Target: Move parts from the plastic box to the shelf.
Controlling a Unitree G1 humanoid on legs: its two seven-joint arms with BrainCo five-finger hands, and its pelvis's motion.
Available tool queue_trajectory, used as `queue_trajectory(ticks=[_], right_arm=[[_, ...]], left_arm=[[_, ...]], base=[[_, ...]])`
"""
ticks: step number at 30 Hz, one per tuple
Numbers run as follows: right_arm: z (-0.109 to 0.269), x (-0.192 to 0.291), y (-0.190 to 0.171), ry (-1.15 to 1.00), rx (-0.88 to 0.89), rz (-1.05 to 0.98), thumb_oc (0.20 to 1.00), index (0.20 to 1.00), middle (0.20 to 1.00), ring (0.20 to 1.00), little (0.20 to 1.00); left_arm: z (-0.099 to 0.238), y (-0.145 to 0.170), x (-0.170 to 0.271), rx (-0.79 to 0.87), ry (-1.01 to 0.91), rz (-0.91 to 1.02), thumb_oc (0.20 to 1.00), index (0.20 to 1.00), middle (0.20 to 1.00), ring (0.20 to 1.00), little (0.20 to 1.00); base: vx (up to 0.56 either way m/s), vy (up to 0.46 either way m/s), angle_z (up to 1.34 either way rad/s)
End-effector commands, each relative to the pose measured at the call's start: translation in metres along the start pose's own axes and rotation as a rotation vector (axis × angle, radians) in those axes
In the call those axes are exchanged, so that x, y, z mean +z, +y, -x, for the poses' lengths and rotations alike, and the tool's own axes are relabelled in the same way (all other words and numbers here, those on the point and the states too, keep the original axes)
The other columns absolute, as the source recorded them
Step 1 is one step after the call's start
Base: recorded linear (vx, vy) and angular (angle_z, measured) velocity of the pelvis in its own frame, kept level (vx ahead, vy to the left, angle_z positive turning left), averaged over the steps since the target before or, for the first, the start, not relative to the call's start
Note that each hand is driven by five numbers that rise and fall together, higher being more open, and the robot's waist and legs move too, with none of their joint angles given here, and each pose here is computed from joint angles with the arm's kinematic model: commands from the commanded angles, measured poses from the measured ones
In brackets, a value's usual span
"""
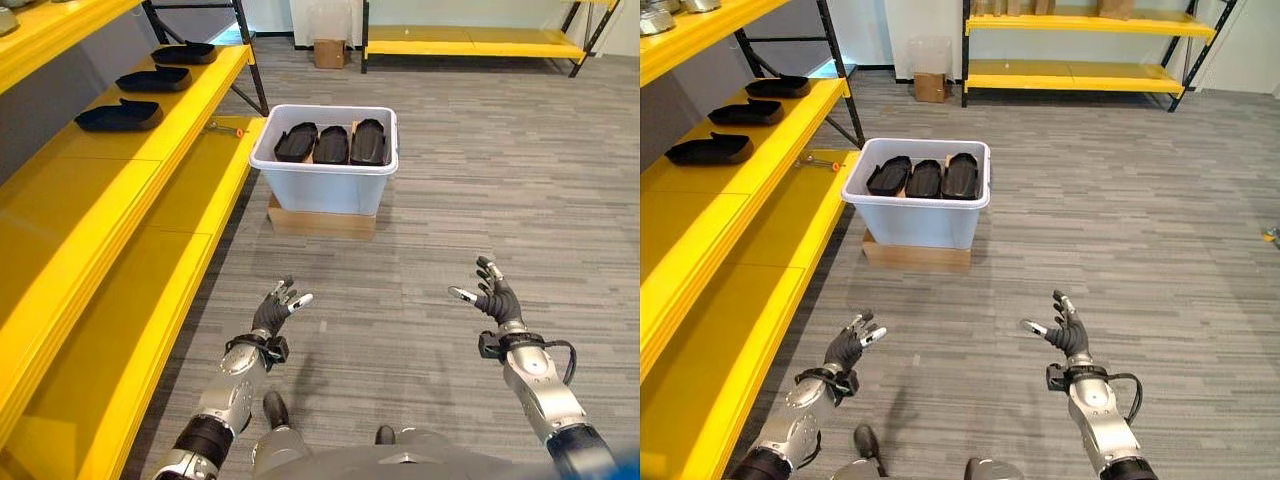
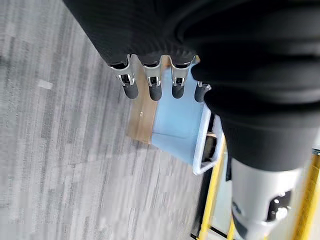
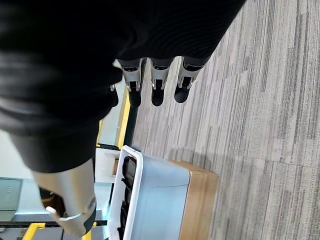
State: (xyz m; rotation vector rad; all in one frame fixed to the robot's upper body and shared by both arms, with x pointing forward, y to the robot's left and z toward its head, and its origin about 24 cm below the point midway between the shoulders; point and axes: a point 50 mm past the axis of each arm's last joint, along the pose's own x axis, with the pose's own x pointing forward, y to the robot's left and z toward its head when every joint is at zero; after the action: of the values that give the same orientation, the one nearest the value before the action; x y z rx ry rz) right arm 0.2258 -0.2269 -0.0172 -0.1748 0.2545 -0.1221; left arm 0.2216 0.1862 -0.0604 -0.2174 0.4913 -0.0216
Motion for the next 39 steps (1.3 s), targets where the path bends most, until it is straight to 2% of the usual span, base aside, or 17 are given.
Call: queue_trajectory(ticks=[1, 8, 16, 20, 24, 30, 39], right_arm=[[-0.008, 0.028, -0.008, -0.134, 0.046, 0.07, 1.0, 1.0, 1.0, 1.0, 1.0], [-0.008, 0.028, -0.007, -0.126, 0.038, 0.002, 1.0, 1.0, 1.0, 1.0, 1.0], [-0.014, 0.037, 0.011, -0.156, 0.024, -0.04, 1.0, 1.0, 1.0, 1.0, 1.0], [-0.019, 0.043, 0.018, -0.179, 0.026, -0.048, 1.0, 1.0, 1.0, 1.0, 1.0], [-0.023, 0.048, 0.027, -0.195, 0.034, -0.04, 1.0, 1.0, 1.0, 1.0, 1.0], [-0.021, 0.044, 0.019, -0.186, 0.032, -0.035, 1.0, 1.0, 1.0, 1.0, 1.0], [-0.013, 0.03, 0.01, -0.14, -0.053, -0.048, 1.0, 1.0, 1.0, 1.0, 1.0]], left_arm=[[0.002, 0.01, 0.025, 0.033, -0.151, 0.006, 1.0, 1.0, 1.0, 1.0, 1.0], [0.003, 0.017, 0.019, 0.088, -0.131, -0.019, 1.0, 1.0, 1.0, 1.0, 1.0], [0.001, 0.018, 0.031, 0.051, -0.14, -0.171, 1.0, 1.0, 1.0, 1.0, 1.0], [0.001, 0.02, 0.035, 0.052, -0.134, -0.187, 1.0, 1.0, 1.0, 1.0, 1.0], [-0.001, 0.014, 0.039, 0.012, -0.153, -0.188, 1.0, 1.0, 1.0, 1.0, 1.0], [-0.005, 0.003, 0.042, -0.037, -0.157, -0.161, 1.0, 1.0, 1.0, 1.0, 1.0], [-0.004, -0.022, 0.039, -0.159, -0.174, -0.241, 1.0, 1.0, 1.0, 1.0, 1.0]], base=[[0.24, 0.286, -0.46], [0.25, 0.273, -0.38], [0.11, 0.225, 0.04], [0.04, 0.217, -0.31], [0.08, 0.209, -0.47], [0.17, -0.047, 0.19], [0.32, -0.12, 0.35]])
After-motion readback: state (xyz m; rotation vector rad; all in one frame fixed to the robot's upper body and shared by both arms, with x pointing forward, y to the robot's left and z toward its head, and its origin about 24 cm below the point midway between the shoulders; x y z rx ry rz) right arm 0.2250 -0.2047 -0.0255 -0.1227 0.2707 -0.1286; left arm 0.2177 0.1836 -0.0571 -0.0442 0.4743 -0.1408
